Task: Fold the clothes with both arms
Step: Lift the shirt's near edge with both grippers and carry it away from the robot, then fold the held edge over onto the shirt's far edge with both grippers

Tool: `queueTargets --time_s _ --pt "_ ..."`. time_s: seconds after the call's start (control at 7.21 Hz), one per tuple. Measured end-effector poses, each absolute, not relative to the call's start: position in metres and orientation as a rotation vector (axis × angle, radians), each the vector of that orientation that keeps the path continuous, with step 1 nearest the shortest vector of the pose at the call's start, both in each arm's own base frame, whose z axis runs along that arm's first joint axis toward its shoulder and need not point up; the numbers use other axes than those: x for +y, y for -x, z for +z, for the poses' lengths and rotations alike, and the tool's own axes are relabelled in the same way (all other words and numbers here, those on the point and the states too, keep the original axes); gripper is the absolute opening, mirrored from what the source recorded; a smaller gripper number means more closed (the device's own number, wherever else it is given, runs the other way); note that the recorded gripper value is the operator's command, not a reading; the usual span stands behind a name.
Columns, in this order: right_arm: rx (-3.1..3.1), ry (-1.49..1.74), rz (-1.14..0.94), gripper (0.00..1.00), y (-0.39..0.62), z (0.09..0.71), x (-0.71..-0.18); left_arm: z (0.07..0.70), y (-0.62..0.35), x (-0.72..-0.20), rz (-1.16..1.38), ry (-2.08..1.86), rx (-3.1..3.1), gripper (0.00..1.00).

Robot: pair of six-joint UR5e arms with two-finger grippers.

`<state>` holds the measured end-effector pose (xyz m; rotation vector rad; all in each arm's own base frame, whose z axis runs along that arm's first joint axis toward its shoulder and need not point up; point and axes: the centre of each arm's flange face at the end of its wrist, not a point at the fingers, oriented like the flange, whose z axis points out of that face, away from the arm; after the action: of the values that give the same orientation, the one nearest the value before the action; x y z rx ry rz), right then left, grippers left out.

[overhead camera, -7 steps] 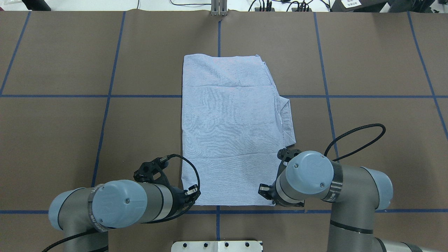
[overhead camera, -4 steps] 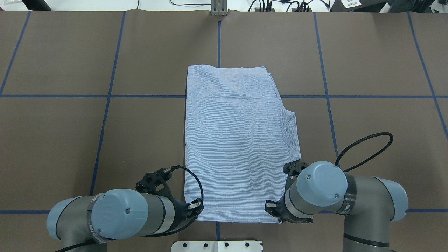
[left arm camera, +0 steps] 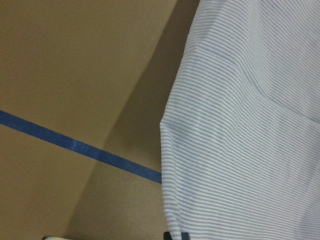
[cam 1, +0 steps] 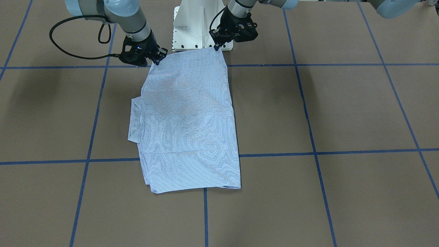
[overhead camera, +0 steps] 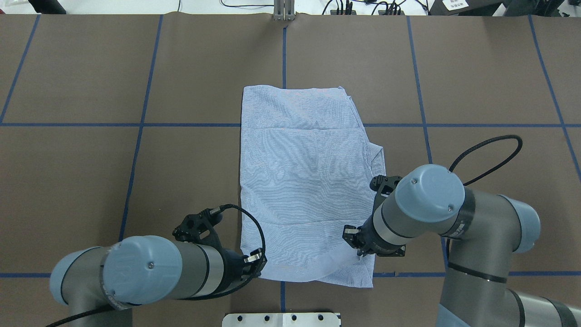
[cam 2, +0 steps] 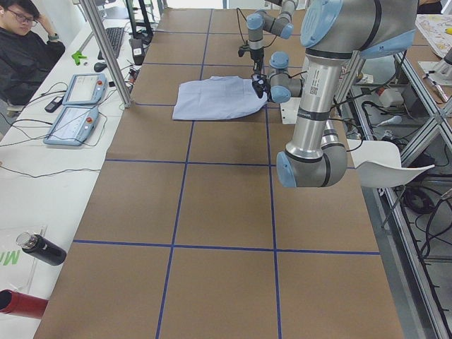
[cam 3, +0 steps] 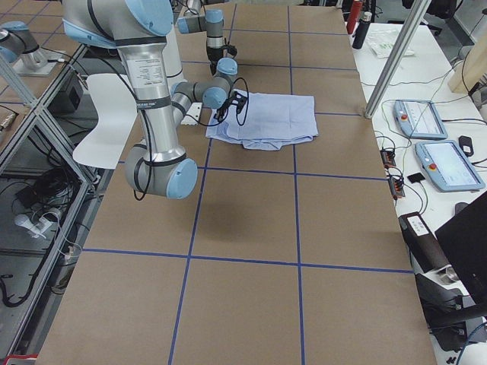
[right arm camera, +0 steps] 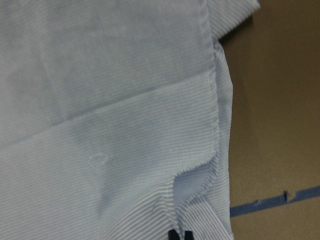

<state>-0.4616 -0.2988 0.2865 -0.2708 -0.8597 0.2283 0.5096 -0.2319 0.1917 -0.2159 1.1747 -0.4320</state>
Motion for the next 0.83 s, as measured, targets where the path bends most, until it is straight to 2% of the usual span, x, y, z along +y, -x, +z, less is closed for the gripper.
queueTargets --time_s 0.42,0.83 --pt "-0.892 0.230 0.280 0.00 0.451 0.269 -0.372 0.165 -0.467 -0.342 -0.463 0.070 1.236 0.00" --pt "-0.909 0.169 0.301 0.00 0.429 0.262 -0.438 0.180 -0.494 -0.436 -0.513 -0.011 1.230 0.00"
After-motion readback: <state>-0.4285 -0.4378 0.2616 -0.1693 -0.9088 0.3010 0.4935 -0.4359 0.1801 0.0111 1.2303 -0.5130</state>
